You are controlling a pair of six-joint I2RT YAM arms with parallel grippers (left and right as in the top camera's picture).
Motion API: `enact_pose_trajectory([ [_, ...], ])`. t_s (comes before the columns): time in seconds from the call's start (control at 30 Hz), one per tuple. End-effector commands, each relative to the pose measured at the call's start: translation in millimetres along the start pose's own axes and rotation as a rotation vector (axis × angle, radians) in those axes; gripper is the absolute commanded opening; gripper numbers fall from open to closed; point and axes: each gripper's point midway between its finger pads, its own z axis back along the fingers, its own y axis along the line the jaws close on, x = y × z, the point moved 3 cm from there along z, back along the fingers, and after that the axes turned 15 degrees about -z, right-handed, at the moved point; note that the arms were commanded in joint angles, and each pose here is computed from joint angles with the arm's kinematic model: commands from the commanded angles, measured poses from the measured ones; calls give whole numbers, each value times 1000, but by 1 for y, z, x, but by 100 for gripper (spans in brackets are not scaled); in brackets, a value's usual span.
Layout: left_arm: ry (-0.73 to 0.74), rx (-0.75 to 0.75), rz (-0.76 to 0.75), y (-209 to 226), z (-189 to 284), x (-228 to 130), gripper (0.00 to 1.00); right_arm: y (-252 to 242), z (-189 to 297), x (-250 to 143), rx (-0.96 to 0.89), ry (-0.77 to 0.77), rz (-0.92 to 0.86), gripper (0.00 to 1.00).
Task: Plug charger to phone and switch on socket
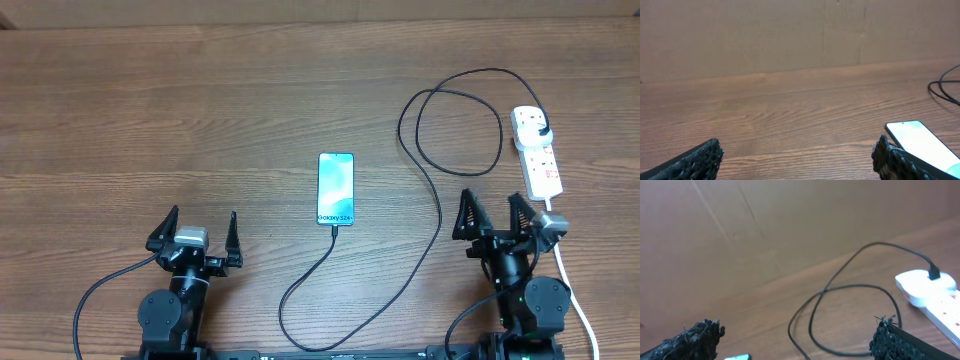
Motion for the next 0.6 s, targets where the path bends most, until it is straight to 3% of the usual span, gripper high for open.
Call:
enact_pose_trajectory([
  [0.0, -3, 8, -12, 1, 0, 0, 99, -2, 4, -1, -5, -11, 25, 100],
  [0.57, -3, 8, -12, 1, 0, 0, 99, -6, 5, -12, 8, -1, 73, 100],
])
